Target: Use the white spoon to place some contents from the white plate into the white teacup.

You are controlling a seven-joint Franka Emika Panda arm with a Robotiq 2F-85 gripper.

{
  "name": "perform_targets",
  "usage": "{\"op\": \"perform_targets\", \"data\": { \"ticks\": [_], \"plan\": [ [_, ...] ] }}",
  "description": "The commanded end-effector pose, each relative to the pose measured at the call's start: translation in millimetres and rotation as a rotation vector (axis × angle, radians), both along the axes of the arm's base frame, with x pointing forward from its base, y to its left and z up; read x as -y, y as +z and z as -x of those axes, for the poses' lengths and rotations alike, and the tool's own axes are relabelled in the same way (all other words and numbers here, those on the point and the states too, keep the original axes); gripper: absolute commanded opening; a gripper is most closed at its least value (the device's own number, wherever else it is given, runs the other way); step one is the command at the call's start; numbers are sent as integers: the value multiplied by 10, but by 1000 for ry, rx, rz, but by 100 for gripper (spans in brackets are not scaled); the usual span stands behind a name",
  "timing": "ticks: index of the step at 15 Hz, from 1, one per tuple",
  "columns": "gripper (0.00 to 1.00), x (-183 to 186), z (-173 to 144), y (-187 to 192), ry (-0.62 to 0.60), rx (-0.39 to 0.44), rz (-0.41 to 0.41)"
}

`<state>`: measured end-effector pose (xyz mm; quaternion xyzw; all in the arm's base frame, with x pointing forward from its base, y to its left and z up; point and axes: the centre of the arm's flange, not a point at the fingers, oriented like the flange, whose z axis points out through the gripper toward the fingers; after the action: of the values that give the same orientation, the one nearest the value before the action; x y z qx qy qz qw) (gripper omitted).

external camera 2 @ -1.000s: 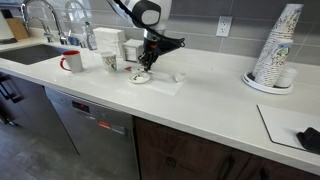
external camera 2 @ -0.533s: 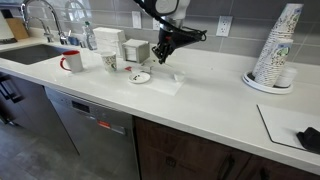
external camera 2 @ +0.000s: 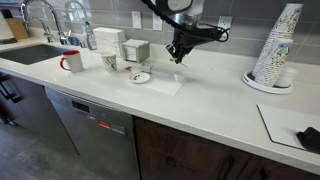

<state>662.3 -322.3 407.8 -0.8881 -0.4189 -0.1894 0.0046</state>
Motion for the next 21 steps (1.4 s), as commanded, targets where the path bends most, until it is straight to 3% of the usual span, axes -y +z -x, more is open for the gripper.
{"op": "perform_targets", "data": {
  "ticks": [1, 8, 21],
  "plan": [
    [3, 1, -213, -131, -90, 0, 66],
    [3, -83, -433, -408, -183, -60, 194],
    [3, -570, -683, -420, -159, -133, 510]
  ]
}}
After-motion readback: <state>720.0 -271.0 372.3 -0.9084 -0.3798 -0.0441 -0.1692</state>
